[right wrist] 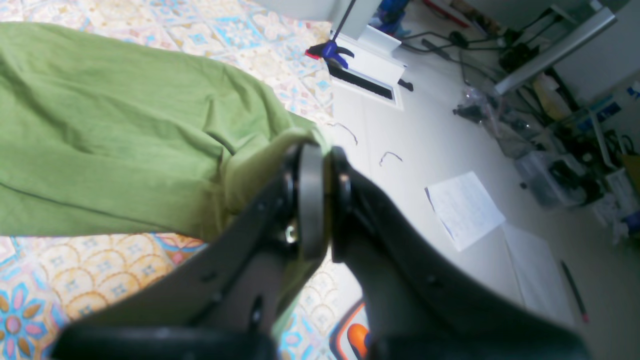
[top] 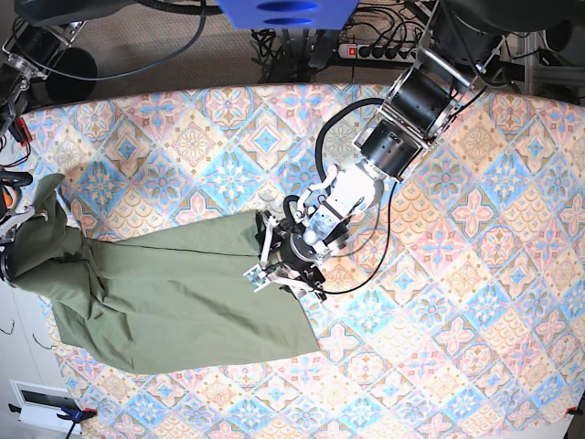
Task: Layout the t-shirt on the table in an organized manner, then fold the t-shirt properly
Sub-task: 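Move the left gripper over the shirt's bunched edge and grasp it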
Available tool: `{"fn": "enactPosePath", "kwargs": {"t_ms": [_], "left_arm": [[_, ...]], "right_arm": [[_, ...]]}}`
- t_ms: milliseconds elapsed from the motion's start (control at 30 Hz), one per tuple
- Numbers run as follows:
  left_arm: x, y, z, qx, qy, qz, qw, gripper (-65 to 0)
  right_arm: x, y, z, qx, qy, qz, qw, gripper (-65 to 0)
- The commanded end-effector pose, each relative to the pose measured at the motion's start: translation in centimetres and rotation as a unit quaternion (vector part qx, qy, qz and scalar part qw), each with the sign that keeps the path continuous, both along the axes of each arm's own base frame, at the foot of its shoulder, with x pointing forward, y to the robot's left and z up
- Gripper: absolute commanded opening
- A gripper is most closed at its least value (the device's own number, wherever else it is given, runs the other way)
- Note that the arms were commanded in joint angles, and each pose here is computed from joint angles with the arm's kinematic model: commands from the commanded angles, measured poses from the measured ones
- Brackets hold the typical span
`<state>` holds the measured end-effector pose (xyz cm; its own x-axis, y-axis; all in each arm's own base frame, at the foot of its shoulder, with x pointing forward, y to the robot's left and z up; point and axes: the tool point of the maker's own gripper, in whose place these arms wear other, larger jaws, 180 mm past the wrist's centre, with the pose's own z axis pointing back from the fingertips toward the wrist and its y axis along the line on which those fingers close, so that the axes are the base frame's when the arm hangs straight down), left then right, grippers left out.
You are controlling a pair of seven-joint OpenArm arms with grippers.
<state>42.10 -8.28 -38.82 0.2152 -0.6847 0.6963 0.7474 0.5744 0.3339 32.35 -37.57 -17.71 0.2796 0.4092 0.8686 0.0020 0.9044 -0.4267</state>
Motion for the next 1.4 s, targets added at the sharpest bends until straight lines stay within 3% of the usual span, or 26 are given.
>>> {"fn": "enactPosePath", "kwargs": {"t_ms": [0, 367, 633, 967, 1033, 1167, 1367], "left_arm": [[1.5, -1.5, 2.7, -0.025, -0.031, -0.007, 0.999, -27.5], [1.4, -3.9, 3.7, -0.042, -0.032, -0.019, 0.998, -27.5], [0.9, -3.5, 0.7, -0.026, -0.011, -0.026, 0.999, -27.5], [0.5, -4.2, 0.3, -0.019, -0.009, -0.036, 0.999, -28.0], [1.2, -3.7, 0.1, -0.007, -0.007, -0.031, 0.999, -32.4], [2.1, -3.1, -0.8, -0.001, 0.002, -0.026, 1.000, -49.4], [2.1, -2.7, -1.4, 0.002, 0.006, -0.024, 1.000, -52.8]], "right_arm": [[0.3, 0.1, 2.0, -0.009, -0.031, 0.005, 0.9995, -64.8], [0.3, 0.2, 1.8, -0.006, -0.031, 0.006, 0.9995, -64.8], [0.3, 0.2, 1.9, -0.006, -0.032, 0.006, 0.9994, -64.8], [0.3, 0.3, 1.9, -0.006, -0.032, 0.006, 0.9995, -64.8], [0.3, 0.3, 1.9, -0.006, -0.032, 0.006, 0.9995, -64.8], [0.3, 0.3, 1.9, -0.006, -0.032, 0.006, 0.9995, -64.8], [0.2, 0.2, 1.8, -0.006, -0.031, 0.005, 0.9995, -64.8]]}}
